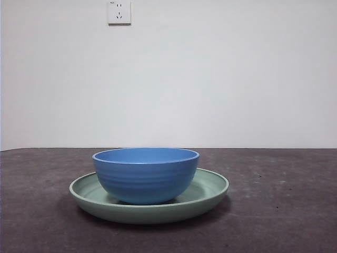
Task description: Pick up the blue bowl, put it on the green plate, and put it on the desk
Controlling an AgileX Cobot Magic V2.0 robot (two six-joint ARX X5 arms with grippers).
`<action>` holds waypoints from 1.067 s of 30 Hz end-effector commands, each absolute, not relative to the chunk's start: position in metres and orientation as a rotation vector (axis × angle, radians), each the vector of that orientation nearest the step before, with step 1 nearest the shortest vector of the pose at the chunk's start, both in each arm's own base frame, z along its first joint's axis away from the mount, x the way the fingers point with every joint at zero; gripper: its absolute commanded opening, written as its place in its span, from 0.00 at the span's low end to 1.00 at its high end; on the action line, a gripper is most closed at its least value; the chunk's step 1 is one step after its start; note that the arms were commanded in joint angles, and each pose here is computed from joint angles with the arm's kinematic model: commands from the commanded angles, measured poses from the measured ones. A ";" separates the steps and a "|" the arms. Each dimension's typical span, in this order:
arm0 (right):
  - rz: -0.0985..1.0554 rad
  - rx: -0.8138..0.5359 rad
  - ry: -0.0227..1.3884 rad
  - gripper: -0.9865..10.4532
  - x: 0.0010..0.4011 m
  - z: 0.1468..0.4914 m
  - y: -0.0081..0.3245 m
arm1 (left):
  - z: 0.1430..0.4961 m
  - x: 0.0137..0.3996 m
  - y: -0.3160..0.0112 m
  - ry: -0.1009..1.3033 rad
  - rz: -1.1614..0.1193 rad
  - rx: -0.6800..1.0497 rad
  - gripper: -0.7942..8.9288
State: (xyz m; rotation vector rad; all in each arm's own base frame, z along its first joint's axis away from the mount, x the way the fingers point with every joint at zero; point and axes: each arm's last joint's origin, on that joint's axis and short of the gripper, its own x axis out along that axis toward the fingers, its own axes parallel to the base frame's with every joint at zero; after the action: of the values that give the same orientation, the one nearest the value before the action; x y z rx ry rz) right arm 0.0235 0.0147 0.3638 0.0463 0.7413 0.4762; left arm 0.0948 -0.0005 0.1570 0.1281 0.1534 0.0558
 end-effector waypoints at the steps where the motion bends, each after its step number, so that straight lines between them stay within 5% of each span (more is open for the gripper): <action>1: 0.480 0.055 0.728 0.12 0.023 0.368 0.015 | 0.150 0.096 0.000 0.180 0.058 0.142 0.09; 6: 0.448 0.047 0.715 0.12 0.024 0.365 0.014 | 0.149 0.096 0.000 0.180 0.058 0.142 0.09; 11: 0.361 -0.054 0.473 0.12 0.048 0.354 0.015 | 0.149 0.096 0.000 0.180 0.058 0.142 0.09; 15: 0.246 -0.034 0.222 0.12 0.072 0.321 0.011 | 0.149 0.096 0.000 0.180 0.058 0.142 0.09; 18: 0.161 -0.037 0.076 0.12 0.086 0.262 0.006 | 0.149 0.096 0.000 0.180 0.058 0.142 0.09; 23: 0.081 -0.035 0.086 0.12 0.090 0.206 0.003 | 0.149 0.096 0.000 0.180 0.058 0.142 0.09; 32: 0.056 -0.032 0.188 0.12 0.095 0.158 0.002 | 0.149 0.096 0.000 0.180 0.058 0.142 0.09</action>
State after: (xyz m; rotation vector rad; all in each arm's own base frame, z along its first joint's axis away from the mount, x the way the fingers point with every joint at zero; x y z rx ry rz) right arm 0.0948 0.0025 0.1604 -0.0268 0.1862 0.0622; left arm 0.0948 -0.0005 0.1570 0.1285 0.1535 0.0558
